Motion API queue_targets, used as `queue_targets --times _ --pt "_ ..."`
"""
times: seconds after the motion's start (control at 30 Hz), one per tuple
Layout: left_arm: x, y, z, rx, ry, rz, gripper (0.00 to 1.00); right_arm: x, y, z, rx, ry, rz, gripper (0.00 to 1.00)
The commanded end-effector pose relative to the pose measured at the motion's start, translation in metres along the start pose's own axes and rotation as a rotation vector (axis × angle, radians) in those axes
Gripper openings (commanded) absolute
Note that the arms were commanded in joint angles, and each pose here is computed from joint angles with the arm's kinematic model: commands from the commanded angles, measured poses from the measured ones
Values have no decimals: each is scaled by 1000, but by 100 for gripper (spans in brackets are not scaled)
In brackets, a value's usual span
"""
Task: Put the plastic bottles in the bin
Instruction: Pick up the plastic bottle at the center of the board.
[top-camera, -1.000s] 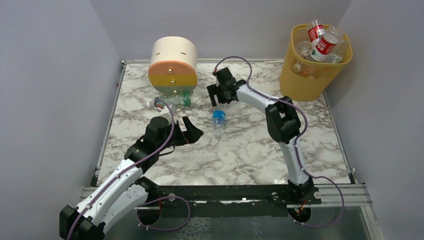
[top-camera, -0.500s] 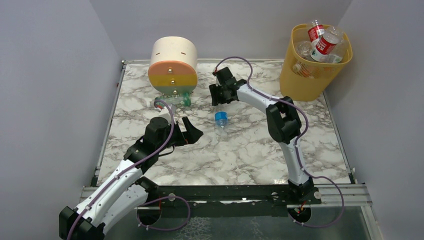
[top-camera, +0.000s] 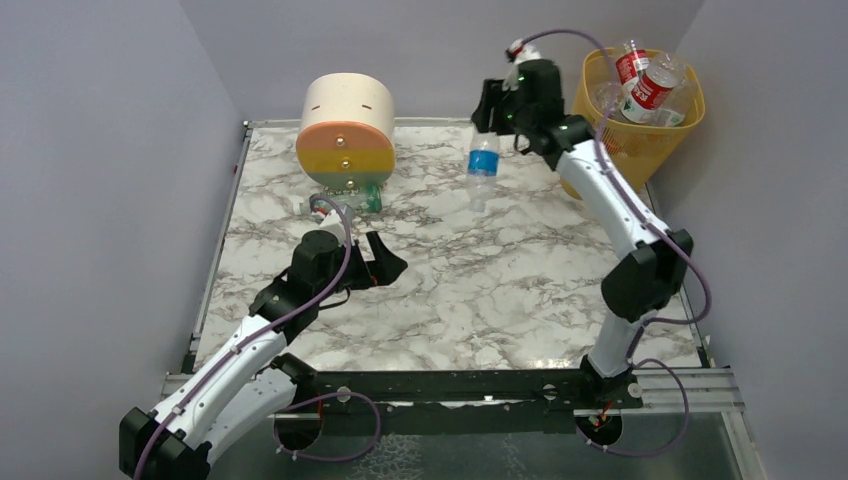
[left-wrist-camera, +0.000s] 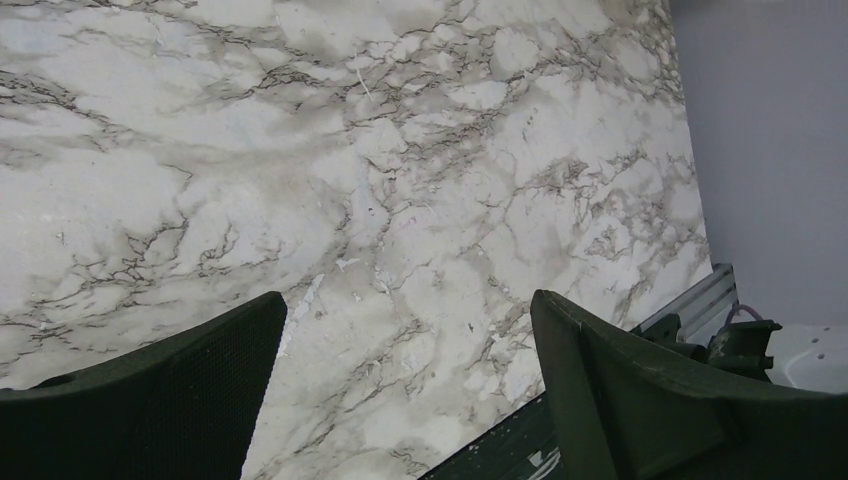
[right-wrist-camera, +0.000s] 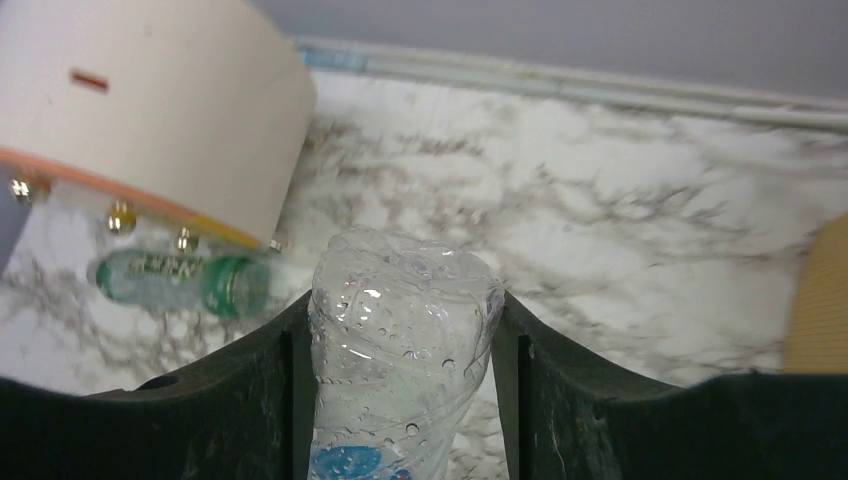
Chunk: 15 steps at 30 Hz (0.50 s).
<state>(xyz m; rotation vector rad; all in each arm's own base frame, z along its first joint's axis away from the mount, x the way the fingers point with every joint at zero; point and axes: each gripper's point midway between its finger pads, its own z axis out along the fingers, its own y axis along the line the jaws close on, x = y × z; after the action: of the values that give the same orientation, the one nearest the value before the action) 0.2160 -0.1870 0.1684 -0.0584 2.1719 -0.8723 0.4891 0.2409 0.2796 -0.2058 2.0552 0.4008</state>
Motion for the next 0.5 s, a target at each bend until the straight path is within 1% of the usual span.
queue_targets --times 0.0,0.1,0.17,0.27,0.33,0.47 --pt "-12 -9 1 29 -27 12 99 -114 -36 -84 118 -367 39 51" --pt "-12 -11 4 37 -20 9 99 -157 -62 -137 251 -565 53 51" --pt "-12 -12 6 43 -15 10 99 -172 -81 -161 344 -658 69 51" --pt "-13 -14 9 45 -6 22 99 -181 -116 -189 514 -752 113 51" --pt "-14 -14 9 45 -1 32 99 -185 -136 -207 596 -799 141 51" --pt "-14 -16 15 55 8 46 99 -187 -179 -248 760 -867 192 51"
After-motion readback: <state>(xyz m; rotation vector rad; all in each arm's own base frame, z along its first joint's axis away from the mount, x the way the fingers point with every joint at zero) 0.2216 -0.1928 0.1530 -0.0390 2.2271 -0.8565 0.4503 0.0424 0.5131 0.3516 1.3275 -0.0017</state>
